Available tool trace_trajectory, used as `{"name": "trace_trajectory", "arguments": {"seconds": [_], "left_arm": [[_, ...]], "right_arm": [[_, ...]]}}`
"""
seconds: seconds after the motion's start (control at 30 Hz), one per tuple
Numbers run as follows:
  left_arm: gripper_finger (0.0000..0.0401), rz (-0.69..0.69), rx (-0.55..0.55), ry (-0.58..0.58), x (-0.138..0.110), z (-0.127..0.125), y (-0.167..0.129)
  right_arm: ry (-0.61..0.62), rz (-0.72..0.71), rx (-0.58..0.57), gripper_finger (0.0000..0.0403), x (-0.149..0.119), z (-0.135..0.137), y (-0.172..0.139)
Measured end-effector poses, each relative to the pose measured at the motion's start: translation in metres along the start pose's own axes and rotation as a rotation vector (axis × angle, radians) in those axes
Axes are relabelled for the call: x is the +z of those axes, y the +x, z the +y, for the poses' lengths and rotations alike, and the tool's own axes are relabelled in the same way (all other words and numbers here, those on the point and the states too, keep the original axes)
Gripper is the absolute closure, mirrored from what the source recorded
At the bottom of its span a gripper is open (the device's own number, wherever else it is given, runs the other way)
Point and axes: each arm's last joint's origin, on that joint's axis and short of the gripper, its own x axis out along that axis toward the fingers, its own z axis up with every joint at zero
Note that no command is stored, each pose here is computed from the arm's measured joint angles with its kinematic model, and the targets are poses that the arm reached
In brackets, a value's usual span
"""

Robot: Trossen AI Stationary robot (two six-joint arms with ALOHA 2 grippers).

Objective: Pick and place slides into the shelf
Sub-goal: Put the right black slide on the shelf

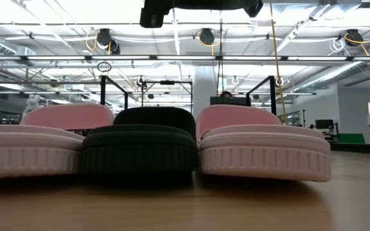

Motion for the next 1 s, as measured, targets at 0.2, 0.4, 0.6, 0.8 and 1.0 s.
{"name": "trace_trajectory", "arguments": {"seconds": [0.2, 0.4, 0.6, 0.8, 1.0], "left_arm": [[0.0123, -0.007, 0.081, 0.011, -0.0020, 0.0058, 0.0002], [0.0128, -0.012, 0.076, 0.013, -0.0017, 0.0050, 0.0001], [0.0226, -0.013, 0.070, -0.011, -0.0014, 0.0049, 0.0003], [0.0355, 0.026, -0.003, 0.036, -0.0012, 0.0016, 0.0004], [0.0355, 0.023, -0.002, 0.023, -0.0011, 0.0018, 0.0004]], "right_arm": [[0.005, -0.049, 0.049, 0.0403, 0.0063, 0.0037, -0.0028], [0.008, -0.047, 0.051, 0.0403, 0.0061, 0.0039, -0.0029], [0.011, -0.042, 0.048, 0.0403, 0.0055, 0.0037, -0.0028], [0.014, -0.041, 0.050, 0.0402, 0.0054, 0.0038, -0.0026], [0.032, -0.039, 0.053, 0.0376, 0.0053, 0.0038, -0.0027]]}}
